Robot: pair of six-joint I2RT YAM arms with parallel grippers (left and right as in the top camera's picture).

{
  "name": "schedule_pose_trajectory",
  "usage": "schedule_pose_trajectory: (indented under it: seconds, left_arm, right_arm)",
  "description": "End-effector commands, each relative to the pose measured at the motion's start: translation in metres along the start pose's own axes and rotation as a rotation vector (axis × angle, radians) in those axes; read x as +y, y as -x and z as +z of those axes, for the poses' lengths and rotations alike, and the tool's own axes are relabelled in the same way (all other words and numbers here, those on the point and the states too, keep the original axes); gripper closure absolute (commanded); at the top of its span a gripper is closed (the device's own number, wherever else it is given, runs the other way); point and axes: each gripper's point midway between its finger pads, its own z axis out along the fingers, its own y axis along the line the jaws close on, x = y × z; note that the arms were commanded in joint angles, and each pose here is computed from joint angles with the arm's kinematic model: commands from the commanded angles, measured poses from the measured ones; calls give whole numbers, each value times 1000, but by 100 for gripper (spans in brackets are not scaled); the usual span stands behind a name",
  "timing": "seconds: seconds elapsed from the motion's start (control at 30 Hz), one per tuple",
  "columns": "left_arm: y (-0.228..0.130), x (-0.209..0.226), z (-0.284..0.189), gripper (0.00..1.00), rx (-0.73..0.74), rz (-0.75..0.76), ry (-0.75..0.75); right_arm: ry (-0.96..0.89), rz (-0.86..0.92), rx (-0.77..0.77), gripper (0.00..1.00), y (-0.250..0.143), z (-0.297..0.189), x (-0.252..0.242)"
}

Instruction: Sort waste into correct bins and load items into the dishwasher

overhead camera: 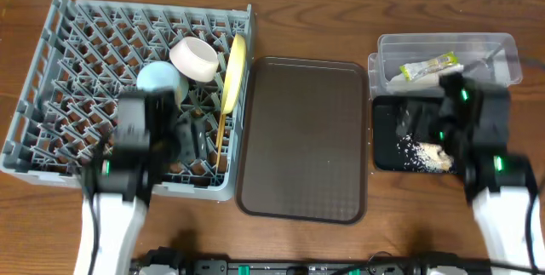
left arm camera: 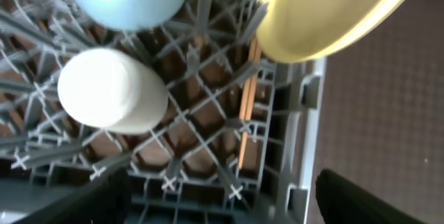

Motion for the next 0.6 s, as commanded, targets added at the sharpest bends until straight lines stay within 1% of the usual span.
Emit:
schedule_pose_trajectory:
  seconds: [0.0,0.07,0.13,0.27,0.57]
  left_arm:
    - [-5,-1,-18,12,-141,48,-28]
    - [-6,-1,-30,12,-230,50,-43]
    - [-9,-2,-40,12,-290,54,-53]
    - [-8,-3,-59,12,-369,61,-67]
    - [-13,-2,-61,12,-366,60,-66]
  right_arm:
    - [20,-34,-94,1,-4,-18,3]
    - [22,-39,-141,1,-5,-27,3]
    - [14,-41,-169,1,-6,-34,2]
    - [10,-39,-149,1,-15,-39,0]
    - [-16,-24,-30,1,-43,-36,-7]
